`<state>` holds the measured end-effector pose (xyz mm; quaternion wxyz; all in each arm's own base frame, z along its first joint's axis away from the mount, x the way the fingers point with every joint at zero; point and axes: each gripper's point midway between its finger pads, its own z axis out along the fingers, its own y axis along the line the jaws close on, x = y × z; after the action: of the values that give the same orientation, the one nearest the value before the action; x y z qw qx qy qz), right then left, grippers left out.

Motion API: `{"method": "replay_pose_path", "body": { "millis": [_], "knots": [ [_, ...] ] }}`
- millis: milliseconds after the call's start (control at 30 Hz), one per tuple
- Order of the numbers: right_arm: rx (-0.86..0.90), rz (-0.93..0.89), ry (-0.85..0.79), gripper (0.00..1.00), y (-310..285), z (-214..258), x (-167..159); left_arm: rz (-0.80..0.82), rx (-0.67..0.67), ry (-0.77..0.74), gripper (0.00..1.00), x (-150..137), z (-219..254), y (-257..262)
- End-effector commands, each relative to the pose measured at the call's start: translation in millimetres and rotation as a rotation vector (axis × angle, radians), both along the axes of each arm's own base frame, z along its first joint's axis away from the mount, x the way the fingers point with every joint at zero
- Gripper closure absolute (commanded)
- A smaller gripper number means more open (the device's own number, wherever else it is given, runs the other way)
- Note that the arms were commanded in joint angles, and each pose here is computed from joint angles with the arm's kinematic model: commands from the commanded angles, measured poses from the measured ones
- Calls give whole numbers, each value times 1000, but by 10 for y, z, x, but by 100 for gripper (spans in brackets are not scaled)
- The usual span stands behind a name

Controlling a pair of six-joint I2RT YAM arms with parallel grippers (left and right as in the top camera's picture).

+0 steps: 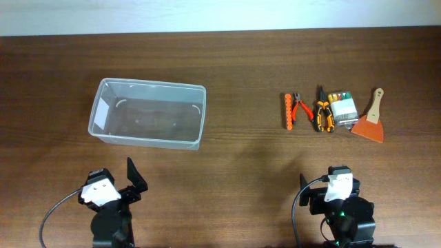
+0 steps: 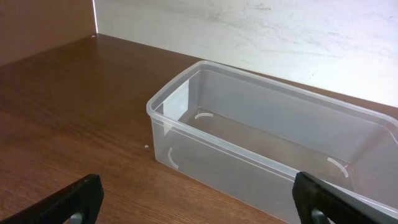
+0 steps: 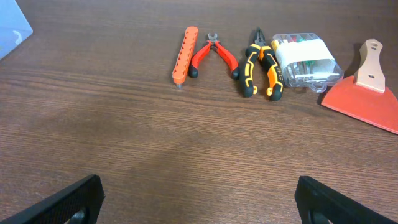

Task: Pack container

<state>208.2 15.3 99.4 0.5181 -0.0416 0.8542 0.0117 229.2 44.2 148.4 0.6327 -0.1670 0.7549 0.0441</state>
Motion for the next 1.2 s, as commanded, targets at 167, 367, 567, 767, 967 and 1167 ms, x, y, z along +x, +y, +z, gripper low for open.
{"method": "replay_pose_path", "body": {
  "millis": [167,367,567,767,967,1167],
  "knots": [
    [9,-10,2,1,-12,-21,5,-2,9,4,1,0,-15,-2],
    [111,167,-3,1,334,29,-34,-2,9,4,1,0,-15,-2],
    [296,248,-117,1,573,396,32,-2,9,4,1,0,-15,-3],
    [279,269,-304,1,565,1161,72,-2,9,4,1,0,-15,-2],
    [138,108,-77,1,281,1675,292,-2,9,4,1,0,-15,-2],
    [143,102,256,1,349,1975,736,-2,9,4,1,0,-15,-2]
  ]
}}
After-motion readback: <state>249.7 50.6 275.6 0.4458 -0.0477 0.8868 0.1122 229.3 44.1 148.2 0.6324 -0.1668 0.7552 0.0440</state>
